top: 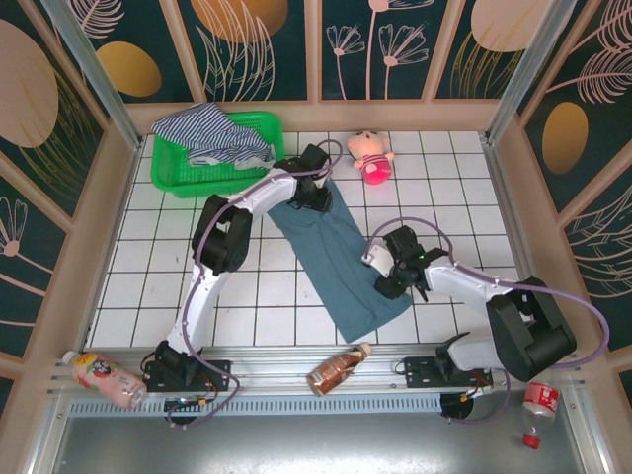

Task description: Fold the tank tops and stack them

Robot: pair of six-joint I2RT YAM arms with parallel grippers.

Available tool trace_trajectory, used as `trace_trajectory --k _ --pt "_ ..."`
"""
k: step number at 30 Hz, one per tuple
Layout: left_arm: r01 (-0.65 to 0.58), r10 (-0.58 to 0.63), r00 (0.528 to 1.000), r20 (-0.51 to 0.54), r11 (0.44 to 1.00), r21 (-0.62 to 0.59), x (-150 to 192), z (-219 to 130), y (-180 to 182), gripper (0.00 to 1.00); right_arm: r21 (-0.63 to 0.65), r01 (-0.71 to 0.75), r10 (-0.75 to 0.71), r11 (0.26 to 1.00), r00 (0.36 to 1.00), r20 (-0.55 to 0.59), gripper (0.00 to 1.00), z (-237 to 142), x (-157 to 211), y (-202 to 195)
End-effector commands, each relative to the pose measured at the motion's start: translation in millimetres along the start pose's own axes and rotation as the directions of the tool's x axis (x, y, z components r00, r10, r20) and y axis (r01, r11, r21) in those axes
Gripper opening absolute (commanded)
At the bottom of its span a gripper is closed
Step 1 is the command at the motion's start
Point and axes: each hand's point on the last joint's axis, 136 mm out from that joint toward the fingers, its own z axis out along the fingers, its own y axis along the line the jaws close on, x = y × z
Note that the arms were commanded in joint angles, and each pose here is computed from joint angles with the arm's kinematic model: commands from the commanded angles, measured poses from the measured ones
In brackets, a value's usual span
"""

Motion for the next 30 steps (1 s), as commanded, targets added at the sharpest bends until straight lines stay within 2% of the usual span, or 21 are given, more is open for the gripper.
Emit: trace_trajectory --k 1,4,11,15,20,22,26,30 --pt "-0.074 0.074 0.997 -0.003 0.997 0.006 0 16 4 0.39 -0.159 0.037 -0.053 0.987 0.994 -0.095 0.47 -3 32 46" --pt "-0.098 0.097 0.995 0.022 0.995 0.032 -6 20 -1 0.39 -0.164 0.062 -0.074 0.984 0.995 -0.070 0.47 -11 25 49" --pt "-0.131 0.124 0.989 0.076 0.987 0.089 -21 30 -14 0.41 -0.138 0.187 -0.179 0.973 0.982 0.066 0.49 -35 -14 49" --pt "-0.115 0.106 0.990 0.091 0.988 0.102 -29 21 -19 0.44 -0.159 0.342 -0.327 0.926 0.938 0.112 0.54 -41 -14 72" --pt "-0.083 0.077 0.996 0.051 0.988 0.132 -15 11 -23 0.48 -0.172 0.470 -0.436 0.866 0.877 0.202 0.60 -48 -17 96" --pt "-0.092 0.083 0.994 0.067 0.987 0.135 -17 2 -27 0.50 -0.187 0.498 -0.464 0.847 0.863 0.200 0.60 -48 -15 104" --pt "-0.101 0.077 0.985 0.154 0.982 0.157 -44 -29 -38 0.53 -0.181 0.517 -0.481 0.836 0.851 0.211 0.60 -40 -14 110" --pt "-0.082 0.046 0.980 0.193 0.980 0.182 -59 -59 -47 0.56 -0.179 0.539 -0.502 0.823 0.838 0.216 0.60 -28 -17 113"
